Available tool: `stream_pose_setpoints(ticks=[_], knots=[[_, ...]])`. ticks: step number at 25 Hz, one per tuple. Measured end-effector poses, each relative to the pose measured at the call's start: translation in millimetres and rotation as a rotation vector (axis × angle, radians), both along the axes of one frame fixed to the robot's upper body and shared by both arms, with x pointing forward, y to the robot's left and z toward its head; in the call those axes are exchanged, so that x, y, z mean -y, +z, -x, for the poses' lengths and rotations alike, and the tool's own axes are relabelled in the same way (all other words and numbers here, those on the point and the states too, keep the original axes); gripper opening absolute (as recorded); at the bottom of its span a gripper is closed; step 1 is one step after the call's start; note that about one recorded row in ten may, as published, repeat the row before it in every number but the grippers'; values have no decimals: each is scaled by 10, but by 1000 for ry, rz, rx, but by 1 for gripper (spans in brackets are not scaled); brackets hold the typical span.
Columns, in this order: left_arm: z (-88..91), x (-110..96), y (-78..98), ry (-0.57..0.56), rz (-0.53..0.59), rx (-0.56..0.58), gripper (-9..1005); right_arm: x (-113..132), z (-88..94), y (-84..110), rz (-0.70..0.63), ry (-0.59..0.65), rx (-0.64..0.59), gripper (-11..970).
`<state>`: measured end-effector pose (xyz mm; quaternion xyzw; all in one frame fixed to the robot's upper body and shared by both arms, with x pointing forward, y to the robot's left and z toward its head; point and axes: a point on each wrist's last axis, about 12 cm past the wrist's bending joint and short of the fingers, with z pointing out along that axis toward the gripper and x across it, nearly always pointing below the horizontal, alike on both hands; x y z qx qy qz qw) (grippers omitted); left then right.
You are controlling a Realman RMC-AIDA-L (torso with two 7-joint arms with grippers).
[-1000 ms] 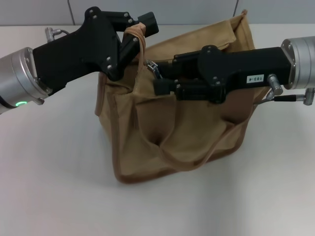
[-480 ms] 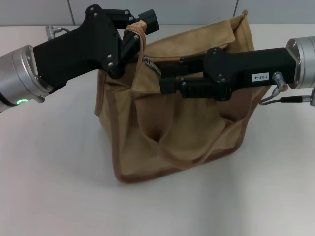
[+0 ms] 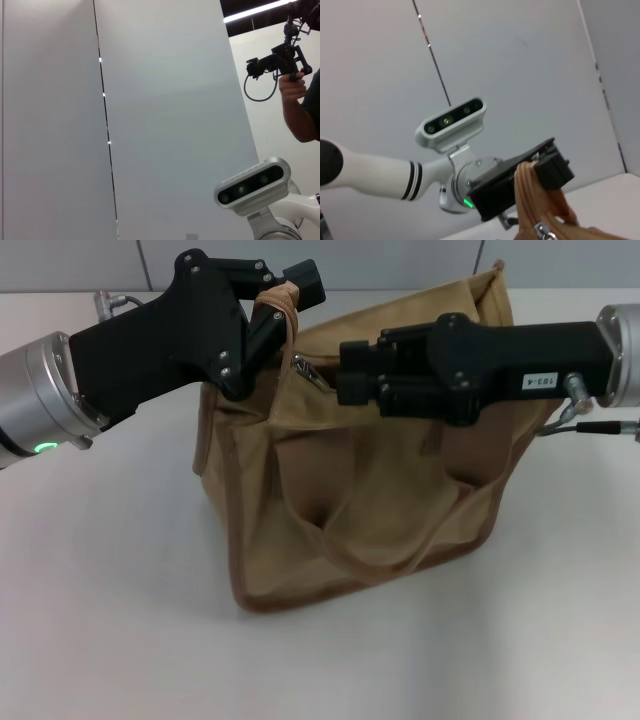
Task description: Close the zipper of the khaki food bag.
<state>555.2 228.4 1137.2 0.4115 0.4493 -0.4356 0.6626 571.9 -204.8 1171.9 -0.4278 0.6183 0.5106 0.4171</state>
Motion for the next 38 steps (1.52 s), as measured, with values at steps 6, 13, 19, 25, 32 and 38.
stream_pose_setpoints(ticks=[6,13,19,25,32,38], knots=[[3,1,2,-2,2,0,0,-110,-8,-79,53,5,31,417],[4,1,2,-4,2,0,0,-165,-51,-53,56,-2,65,417],[8,1,3,-7,3,1,0,-276,-59,-28,71,43,77,417],[10,1,5,-8,5,4,1,-295,-13,14,65,86,82,416],[6,1,3,-5,3,2,1,-221,50,26,35,101,51,414],[0,3,5,-2,2,3,1,-155,73,21,21,87,15,413]])
